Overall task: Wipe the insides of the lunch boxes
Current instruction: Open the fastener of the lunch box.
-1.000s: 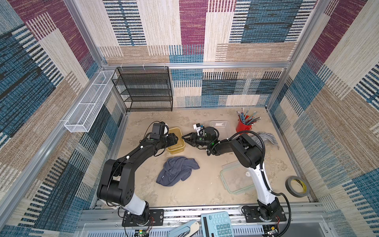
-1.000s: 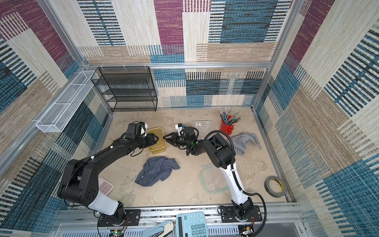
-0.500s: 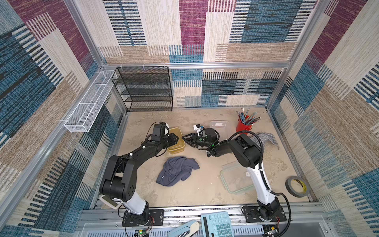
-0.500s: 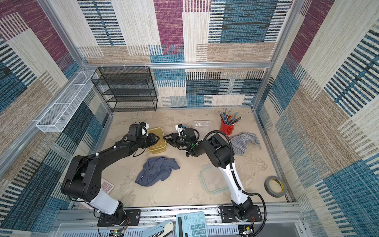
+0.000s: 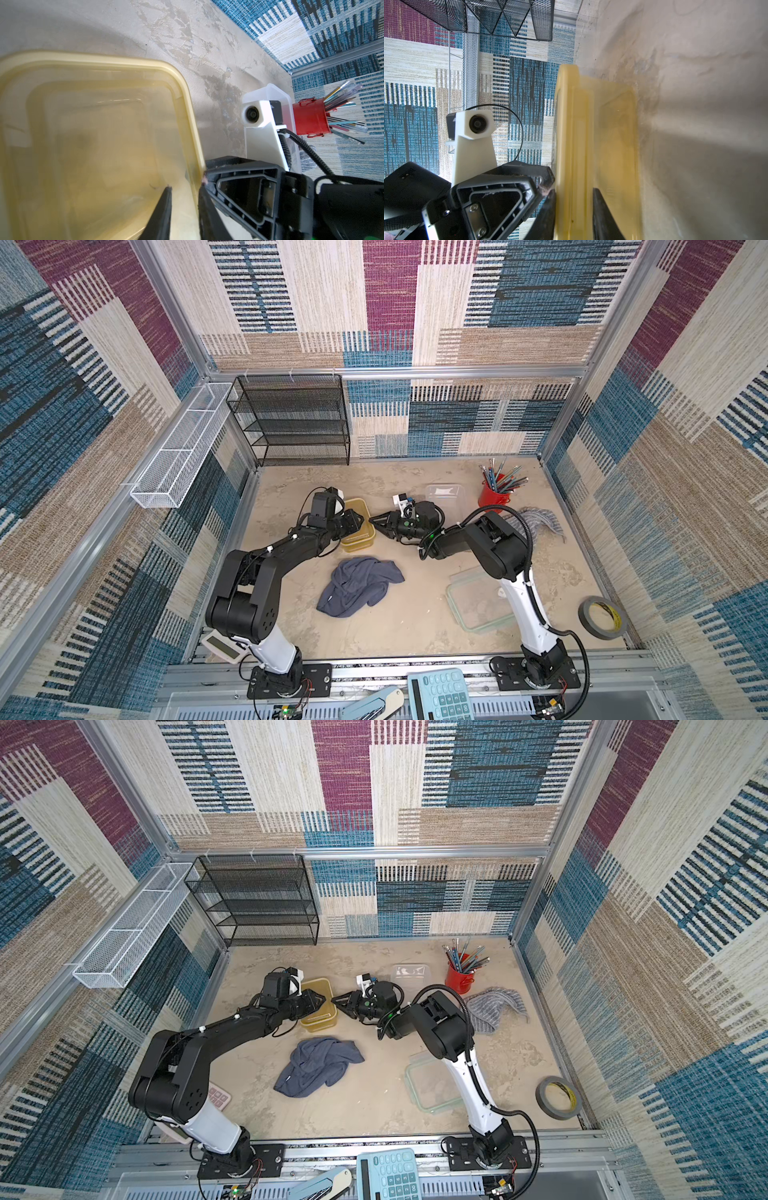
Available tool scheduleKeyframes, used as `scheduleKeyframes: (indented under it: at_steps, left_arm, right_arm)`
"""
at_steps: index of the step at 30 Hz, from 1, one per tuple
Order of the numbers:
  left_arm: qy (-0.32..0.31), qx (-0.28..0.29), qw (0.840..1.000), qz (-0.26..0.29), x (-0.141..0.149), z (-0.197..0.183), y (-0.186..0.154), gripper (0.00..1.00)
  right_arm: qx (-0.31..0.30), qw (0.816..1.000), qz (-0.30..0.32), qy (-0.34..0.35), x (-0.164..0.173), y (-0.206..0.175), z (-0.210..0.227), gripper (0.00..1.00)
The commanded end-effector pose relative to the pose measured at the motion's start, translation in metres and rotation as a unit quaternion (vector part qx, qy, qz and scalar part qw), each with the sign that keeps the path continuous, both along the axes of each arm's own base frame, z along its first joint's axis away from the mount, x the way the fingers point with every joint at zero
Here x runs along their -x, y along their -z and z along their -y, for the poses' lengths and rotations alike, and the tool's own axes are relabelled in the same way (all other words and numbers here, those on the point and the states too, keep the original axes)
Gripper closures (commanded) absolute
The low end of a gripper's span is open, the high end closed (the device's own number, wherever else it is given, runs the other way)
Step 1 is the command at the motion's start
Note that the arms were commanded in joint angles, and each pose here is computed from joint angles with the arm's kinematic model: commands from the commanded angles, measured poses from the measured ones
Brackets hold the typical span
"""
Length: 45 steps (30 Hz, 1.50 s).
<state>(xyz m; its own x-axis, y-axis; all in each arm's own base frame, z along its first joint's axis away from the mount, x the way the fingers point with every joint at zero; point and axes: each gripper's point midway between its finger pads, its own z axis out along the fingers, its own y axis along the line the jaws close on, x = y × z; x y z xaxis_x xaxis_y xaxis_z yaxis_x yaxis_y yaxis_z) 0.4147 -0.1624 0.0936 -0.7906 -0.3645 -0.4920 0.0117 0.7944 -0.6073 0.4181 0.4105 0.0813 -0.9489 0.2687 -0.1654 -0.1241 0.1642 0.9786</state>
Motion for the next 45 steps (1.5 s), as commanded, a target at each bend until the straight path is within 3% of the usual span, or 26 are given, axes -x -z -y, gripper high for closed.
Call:
scheduleKeyframes:
  at_steps: [1,7,21,26,36,45]
  left_arm:
    - [-0.008,-0.038,0.992,-0.119,0.039,-0.012,0.05,0.75]
    - [0.009,-0.056,0.991,-0.119,0.042,-0.008,0.057,0.8]
    - [0.008,-0.079,0.985,-0.151,0.047,-0.008,0.077,0.82]
    - [0.009,-0.062,0.991,-0.122,0.037,-0.002,0.049,0.81]
    - [0.004,-0.061,0.997,-0.049,0.021,-0.004,-0.027,0.73]
    - [-0.02,-0.093,0.995,-0.022,0.025,-0.03,-0.051,0.63]
  right_arm:
    - [-0.02,0.998,0.052,-0.016,0.003,-0.027,-0.005,0.82]
    - [0.016,0.998,0.062,-0.015,-0.003,-0.023,-0.006,1.0]
    - [0.12,0.988,0.093,0.004,-0.016,-0.013,0.001,1.0]
    - [0.105,0.992,0.073,0.002,-0.016,-0.001,0.003,1.0]
    - [0.093,0.993,0.078,0.009,-0.016,-0.011,0.009,1.0]
    - [0.099,0.991,0.081,0.026,-0.016,-0.021,0.017,1.0]
